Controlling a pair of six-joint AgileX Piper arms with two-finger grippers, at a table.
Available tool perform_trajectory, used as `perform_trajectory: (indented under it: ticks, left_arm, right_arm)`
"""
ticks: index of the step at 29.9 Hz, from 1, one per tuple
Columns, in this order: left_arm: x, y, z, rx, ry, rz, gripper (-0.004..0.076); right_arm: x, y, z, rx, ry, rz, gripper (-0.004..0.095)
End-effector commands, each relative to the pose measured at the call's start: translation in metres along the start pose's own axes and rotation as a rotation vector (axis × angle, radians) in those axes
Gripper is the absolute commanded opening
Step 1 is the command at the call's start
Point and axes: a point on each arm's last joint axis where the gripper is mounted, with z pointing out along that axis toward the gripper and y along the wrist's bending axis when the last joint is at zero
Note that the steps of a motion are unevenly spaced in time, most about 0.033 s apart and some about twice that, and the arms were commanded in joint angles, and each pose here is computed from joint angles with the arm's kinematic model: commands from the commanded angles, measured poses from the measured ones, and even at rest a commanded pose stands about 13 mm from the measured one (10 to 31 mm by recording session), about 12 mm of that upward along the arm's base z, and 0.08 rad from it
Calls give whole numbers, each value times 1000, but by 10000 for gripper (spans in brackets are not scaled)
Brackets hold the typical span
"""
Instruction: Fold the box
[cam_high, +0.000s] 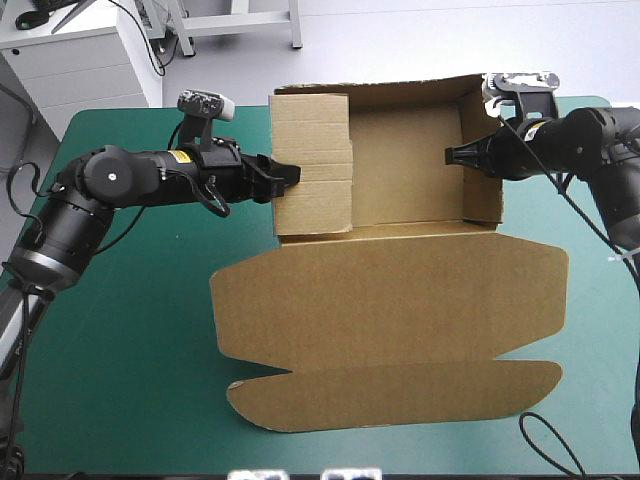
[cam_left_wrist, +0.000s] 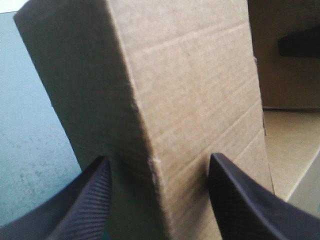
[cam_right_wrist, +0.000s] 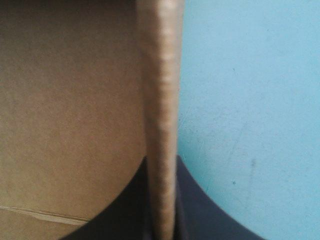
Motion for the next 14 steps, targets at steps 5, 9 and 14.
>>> perform_trajectory:
  ticks: [5, 9, 14]
  left_arm:
    - [-19, -19, -12, -180, -82, 116, 412]
    - [-21, -23, -7, -220, -53, 121, 413]
    - [-21, -19, 6, -230, -22, 56, 413]
  right_arm:
    - [-13, 19, -9, -26, -130, 10, -12]
    - [-13, 31, -1, -53, -132, 11, -12]
    - [-14, 37, 0, -77, -147, 16, -12]
